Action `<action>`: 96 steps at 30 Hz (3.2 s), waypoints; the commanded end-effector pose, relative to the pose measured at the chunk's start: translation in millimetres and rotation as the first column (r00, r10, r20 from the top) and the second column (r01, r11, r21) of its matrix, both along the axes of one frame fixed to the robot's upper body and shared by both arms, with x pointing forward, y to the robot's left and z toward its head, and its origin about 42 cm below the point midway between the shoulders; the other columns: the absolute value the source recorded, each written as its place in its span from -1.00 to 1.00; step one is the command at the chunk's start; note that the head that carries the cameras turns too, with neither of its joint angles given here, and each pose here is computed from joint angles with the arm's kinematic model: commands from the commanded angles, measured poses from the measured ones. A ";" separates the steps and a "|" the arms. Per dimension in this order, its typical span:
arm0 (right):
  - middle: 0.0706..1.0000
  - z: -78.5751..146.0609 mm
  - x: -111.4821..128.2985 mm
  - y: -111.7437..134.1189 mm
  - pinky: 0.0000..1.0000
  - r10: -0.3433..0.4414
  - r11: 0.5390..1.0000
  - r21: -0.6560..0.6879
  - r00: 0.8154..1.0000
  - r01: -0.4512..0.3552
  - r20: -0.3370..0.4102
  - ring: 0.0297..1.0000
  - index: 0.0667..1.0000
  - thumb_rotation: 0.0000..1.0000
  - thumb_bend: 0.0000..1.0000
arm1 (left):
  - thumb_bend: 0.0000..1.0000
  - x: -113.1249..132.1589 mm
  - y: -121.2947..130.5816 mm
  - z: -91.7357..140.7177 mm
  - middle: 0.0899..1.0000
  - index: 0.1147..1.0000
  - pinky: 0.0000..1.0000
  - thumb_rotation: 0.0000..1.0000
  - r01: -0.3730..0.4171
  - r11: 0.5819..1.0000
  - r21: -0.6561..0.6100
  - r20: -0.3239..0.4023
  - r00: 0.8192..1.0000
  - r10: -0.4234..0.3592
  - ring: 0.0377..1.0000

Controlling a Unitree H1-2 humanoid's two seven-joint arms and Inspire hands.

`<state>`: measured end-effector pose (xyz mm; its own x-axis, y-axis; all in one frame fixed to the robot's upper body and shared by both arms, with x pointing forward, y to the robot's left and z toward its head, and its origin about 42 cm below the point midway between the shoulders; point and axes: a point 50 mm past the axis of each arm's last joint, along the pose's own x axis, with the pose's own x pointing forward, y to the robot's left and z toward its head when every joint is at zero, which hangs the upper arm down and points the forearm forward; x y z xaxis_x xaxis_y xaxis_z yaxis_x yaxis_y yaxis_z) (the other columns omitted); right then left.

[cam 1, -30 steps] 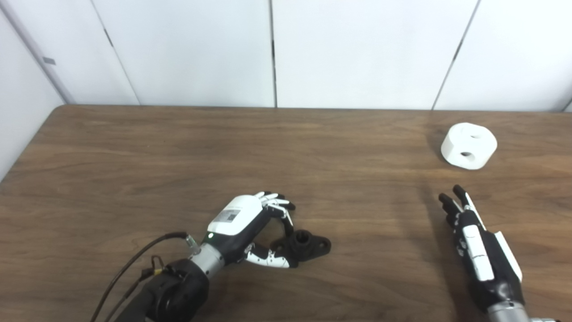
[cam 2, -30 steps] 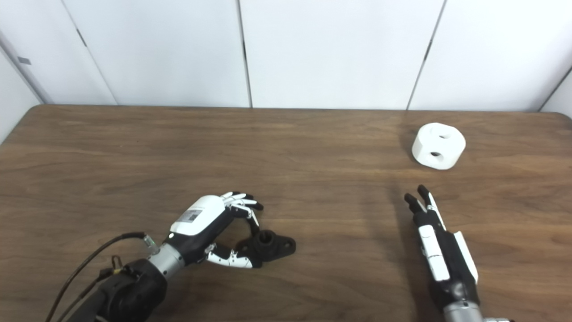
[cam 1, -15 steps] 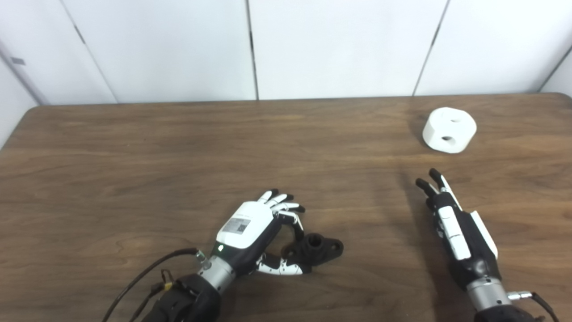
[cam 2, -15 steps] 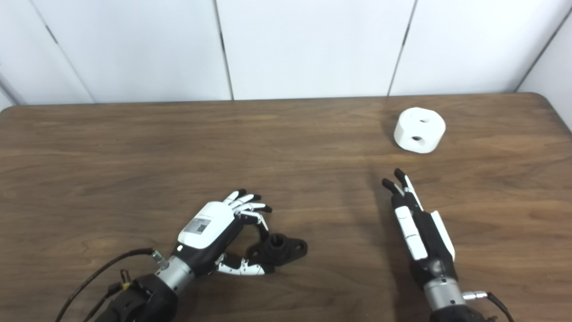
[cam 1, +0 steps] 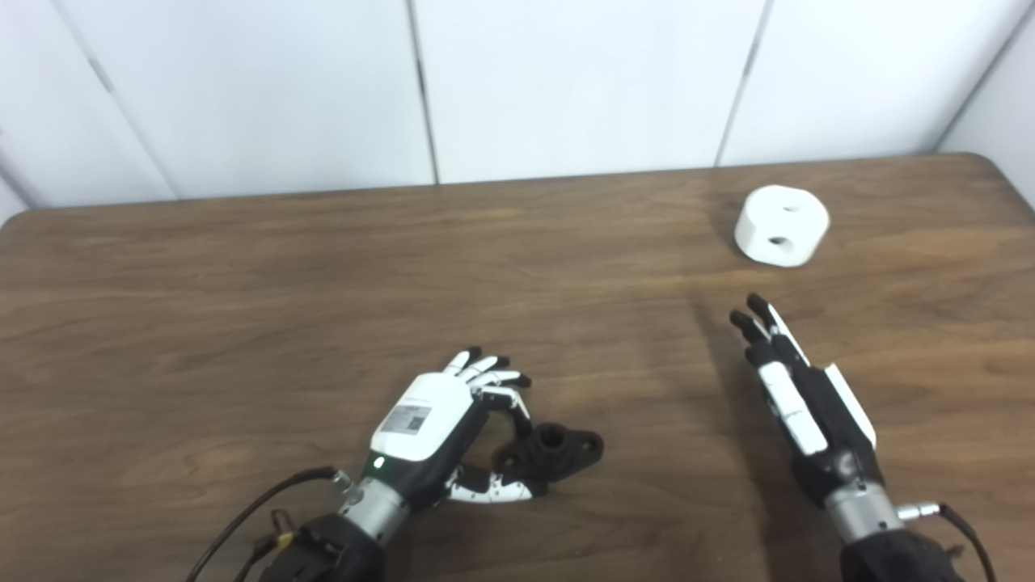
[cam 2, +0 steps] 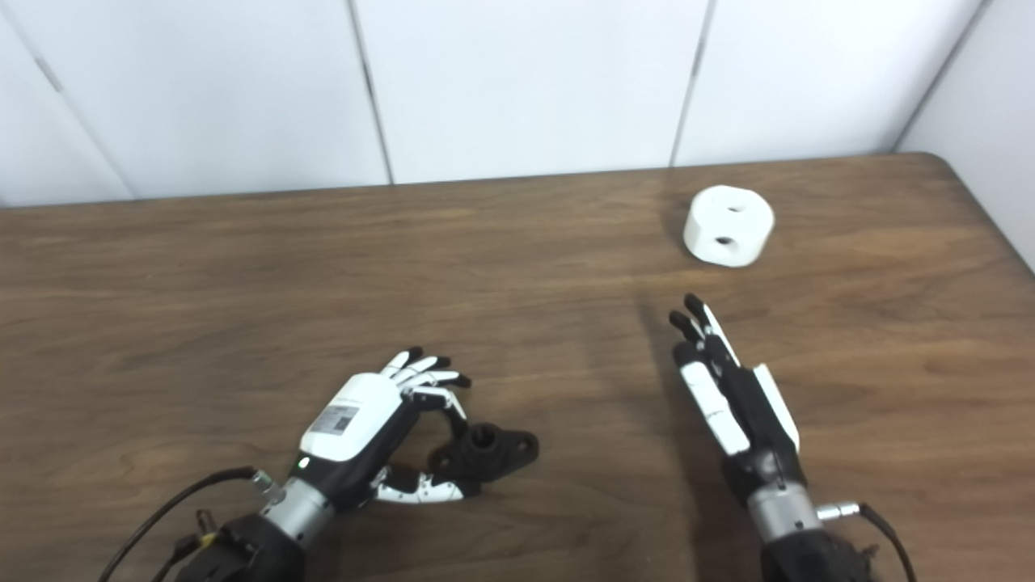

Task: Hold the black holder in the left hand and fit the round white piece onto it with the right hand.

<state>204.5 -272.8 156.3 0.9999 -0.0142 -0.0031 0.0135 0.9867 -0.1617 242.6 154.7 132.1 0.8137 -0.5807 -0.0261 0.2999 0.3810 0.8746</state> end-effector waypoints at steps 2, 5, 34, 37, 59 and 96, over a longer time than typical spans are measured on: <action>0.90 27.1 6.0 -10.8 0.96 0.000 0.998 -0.068 0.996 0.006 0.085 0.93 0.97 0.29 0.05 | 0.04 -7.5 -3.5 -5.9 0.61 -0.16 0.97 -0.89 0.042 0.999 0.007 -0.035 0.999 -0.042 0.83; 0.87 41.9 10.2 -19.9 0.74 -0.038 0.976 -0.211 0.993 0.061 0.112 0.84 0.87 0.27 0.12 | 0.04 -8.4 -4.0 -4.6 0.61 -0.16 0.96 -0.90 0.042 0.999 -0.001 -0.041 0.998 -0.042 0.83; 1.00 150.4 130.9 -60.6 0.78 0.002 0.513 -0.837 0.976 0.187 0.219 1.00 0.65 -0.31 0.64 | 0.04 -18.7 5.2 -3.1 0.62 -0.16 0.90 -0.90 0.047 0.999 -0.020 -0.068 0.996 -0.048 0.81; 1.00 158.5 143.7 -64.9 0.76 -0.016 0.469 -0.860 0.975 0.202 0.221 1.00 0.58 -0.32 0.70 | 0.04 -19.0 5.2 -3.6 0.62 -0.16 0.88 -0.90 0.046 0.999 -0.021 -0.065 0.997 -0.047 0.80; 0.94 173.1 228.0 -100.0 1.00 -0.092 0.293 -0.955 0.995 0.052 0.026 1.00 0.39 -0.44 1.00 | 0.04 -22.0 2.0 -5.9 0.62 -0.16 0.89 -0.90 0.044 0.999 -0.022 -0.072 0.996 -0.046 0.81; 0.96 170.4 250.1 -87.6 1.00 -0.083 0.239 -0.947 0.967 -0.217 -0.242 1.00 0.46 -0.28 1.00 | 0.04 -22.0 -1.8 -6.6 0.61 -0.16 0.89 -0.90 0.049 0.998 -0.028 -0.065 0.997 -0.050 0.80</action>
<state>450.2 -358.6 298.8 0.9437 -0.0865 -0.3193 -0.3098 0.1072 -0.9447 226.6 156.0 130.9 0.7978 -0.6021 -0.0300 0.3460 0.4167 0.8406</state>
